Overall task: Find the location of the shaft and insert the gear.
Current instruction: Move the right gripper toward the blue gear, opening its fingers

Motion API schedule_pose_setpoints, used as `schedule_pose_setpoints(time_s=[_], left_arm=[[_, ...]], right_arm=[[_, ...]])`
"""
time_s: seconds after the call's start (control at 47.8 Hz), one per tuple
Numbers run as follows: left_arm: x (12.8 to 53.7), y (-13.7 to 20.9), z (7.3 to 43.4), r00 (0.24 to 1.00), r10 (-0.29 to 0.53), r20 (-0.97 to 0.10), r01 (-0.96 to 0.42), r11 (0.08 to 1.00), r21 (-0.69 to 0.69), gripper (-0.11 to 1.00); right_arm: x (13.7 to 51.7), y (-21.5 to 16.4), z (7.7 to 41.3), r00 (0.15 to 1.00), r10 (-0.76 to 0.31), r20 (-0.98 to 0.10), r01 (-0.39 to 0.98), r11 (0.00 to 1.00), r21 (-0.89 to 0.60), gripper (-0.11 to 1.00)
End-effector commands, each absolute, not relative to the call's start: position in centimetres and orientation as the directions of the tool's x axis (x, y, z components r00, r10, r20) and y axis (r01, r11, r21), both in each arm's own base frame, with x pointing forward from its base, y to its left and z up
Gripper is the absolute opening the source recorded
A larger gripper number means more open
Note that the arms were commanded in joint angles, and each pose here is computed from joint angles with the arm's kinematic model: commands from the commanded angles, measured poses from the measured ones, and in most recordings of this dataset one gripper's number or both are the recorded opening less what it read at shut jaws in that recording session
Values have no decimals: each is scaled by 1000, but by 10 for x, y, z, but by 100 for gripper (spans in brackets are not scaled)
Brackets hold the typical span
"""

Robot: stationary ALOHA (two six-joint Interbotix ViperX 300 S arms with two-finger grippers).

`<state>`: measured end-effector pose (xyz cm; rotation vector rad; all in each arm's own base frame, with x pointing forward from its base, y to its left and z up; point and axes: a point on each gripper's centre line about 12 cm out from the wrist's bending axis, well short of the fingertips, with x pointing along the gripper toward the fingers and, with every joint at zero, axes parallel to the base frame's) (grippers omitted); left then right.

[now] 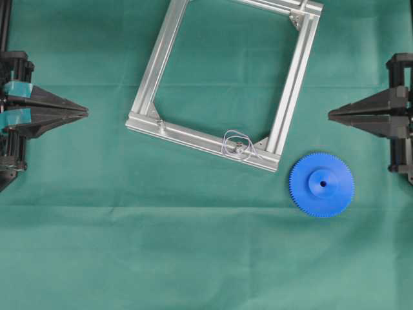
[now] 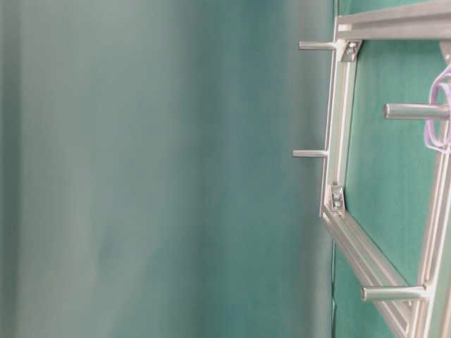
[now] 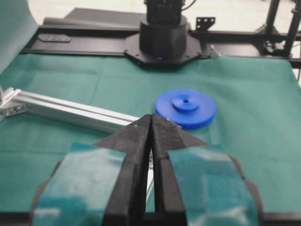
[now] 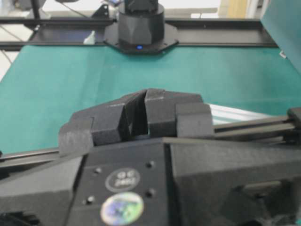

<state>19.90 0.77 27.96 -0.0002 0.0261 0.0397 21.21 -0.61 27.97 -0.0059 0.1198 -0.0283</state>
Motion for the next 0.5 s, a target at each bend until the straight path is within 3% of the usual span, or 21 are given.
schedule_pose_setpoints(time_s=[0.0,0.209,0.293,0.481], left_arm=[[202,8,288,999,43,-8,-43,999,-1,1],[202,8,288,999,43,-14,-43,999,-4,1],[202,8,288,999,43,-14,-43,999,-3,1],[202,8,288,999,43,-14,-43,999,-4,1]], right_arm=[[213,-7,291,994,-35,-104,35,999,-5,2],[211,-8,293,992,-37,-124,40,999,24,4],[211,-8,291,989,-36,-147,44,998,50,22],[210,-8,285,975,-36,-218,52,996,67,77]])
